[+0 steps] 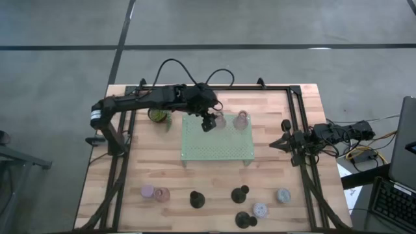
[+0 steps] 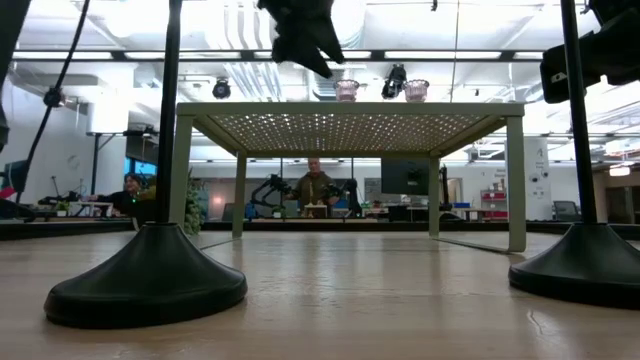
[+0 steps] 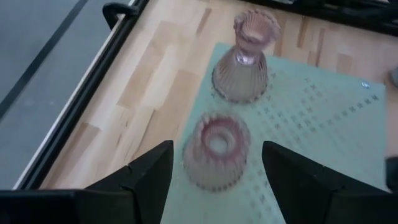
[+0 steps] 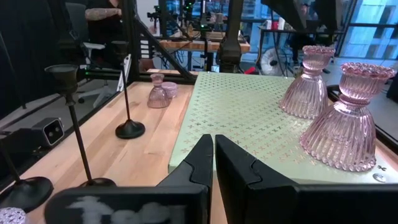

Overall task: Pick & Place candle stick holders
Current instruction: Put the glass candle holder on the shelf

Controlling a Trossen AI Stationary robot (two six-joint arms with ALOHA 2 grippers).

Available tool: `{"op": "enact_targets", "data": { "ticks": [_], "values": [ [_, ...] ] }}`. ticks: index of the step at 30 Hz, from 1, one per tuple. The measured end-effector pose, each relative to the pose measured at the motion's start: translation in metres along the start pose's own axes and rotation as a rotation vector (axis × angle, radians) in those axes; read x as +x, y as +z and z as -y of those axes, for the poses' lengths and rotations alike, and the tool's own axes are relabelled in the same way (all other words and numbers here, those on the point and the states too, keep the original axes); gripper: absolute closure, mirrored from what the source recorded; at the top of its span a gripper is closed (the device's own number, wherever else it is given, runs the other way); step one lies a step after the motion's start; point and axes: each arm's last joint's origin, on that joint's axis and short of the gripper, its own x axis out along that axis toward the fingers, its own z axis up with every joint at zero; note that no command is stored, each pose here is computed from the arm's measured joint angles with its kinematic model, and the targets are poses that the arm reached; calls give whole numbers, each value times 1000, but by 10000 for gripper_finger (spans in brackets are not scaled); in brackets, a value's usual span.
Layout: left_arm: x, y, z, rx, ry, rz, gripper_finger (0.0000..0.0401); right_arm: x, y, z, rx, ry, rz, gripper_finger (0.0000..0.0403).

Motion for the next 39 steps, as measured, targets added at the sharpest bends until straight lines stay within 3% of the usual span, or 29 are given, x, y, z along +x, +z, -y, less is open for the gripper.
{"op": "enact_targets", "data": {
  "ticks": [12,22,29,39],
  "values": [
    [-67,-36,30,12,-53,-213,120,0,0,0,2,0,0,390],
    [-108,-78,95,13,-96,-376,116,0,0,0,1,0,0,390],
    [-135,-107,141,8,-120,-348,116,0,0,0,0,0,0,390],
    [-142,-169,182,-97,-86,-423,116,0,0,0,0,0,-1,390]
  ]
}}
